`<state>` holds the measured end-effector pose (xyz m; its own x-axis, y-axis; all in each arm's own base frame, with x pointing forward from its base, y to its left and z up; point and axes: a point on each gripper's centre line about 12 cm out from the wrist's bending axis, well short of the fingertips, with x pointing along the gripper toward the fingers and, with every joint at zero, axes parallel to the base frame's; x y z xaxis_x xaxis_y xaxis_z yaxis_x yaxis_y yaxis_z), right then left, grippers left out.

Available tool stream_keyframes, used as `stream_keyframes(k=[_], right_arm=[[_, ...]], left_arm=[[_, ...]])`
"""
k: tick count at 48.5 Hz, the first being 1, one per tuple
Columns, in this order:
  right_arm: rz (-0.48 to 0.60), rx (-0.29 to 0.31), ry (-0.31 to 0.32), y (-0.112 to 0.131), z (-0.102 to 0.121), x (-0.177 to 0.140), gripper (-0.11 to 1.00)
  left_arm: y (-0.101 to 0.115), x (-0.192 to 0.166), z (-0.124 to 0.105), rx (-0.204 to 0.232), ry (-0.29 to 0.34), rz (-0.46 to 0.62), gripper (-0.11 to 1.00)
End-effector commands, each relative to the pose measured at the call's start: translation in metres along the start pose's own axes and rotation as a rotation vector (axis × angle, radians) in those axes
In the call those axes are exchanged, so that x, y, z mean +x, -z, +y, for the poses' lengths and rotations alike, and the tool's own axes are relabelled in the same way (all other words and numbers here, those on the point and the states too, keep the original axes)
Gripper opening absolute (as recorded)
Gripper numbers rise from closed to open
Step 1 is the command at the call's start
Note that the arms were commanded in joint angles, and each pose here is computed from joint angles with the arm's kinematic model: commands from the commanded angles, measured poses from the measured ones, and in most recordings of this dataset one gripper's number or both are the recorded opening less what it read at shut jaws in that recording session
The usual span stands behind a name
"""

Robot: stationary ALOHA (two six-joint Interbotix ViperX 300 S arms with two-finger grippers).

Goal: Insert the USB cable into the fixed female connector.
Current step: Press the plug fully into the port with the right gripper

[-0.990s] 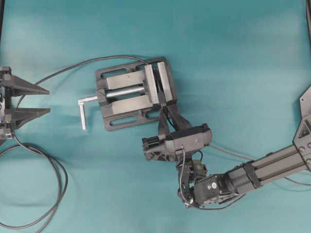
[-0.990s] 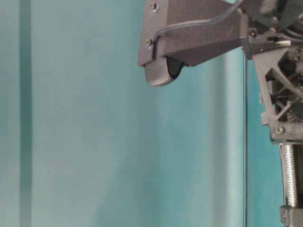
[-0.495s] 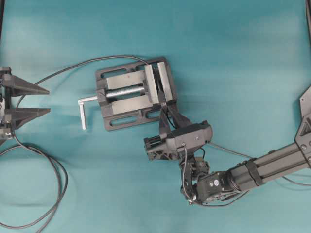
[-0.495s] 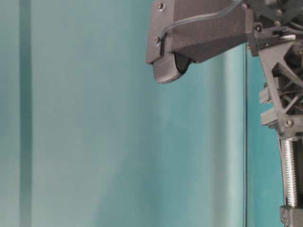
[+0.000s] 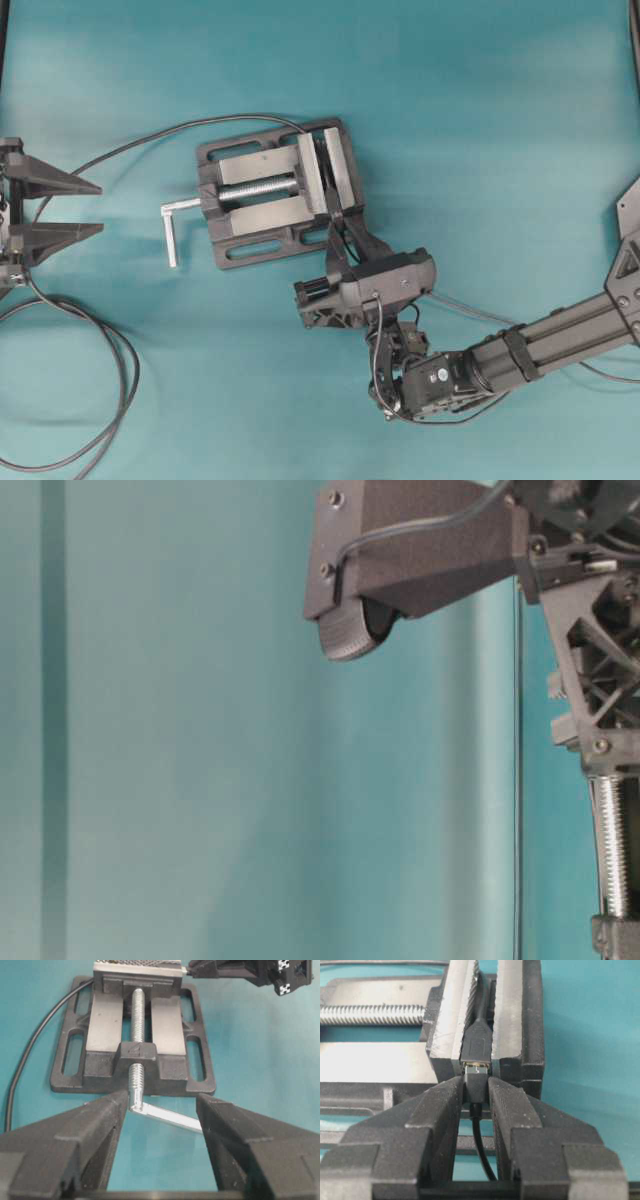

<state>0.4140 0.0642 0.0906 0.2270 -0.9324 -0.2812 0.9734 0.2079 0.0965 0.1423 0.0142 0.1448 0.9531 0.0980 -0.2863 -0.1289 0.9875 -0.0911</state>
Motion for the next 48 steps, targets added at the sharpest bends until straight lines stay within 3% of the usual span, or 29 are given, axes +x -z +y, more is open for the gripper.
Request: stream_keyframes(k=[1, 28, 48], right_arm=[[-0.011, 0.071, 0.032, -0.027, 0.006, 0.010, 0.22], [-0.012, 0.103, 0.071, -0.030, 0.015, 0.028, 0.22], [-0.016, 0.066, 0.109, -0.033, 0.011, 0.044, 0.22]], left_arm=[[-0.004, 0.001, -0.001, 0.019, 0.004, -0.009, 0.70], [-0.004, 0.001, -0.001, 0.021, 0.004, -0.010, 0.70], [-0.004, 0.001, -0.001, 0.021, 0.004, -0.009, 0.70]])
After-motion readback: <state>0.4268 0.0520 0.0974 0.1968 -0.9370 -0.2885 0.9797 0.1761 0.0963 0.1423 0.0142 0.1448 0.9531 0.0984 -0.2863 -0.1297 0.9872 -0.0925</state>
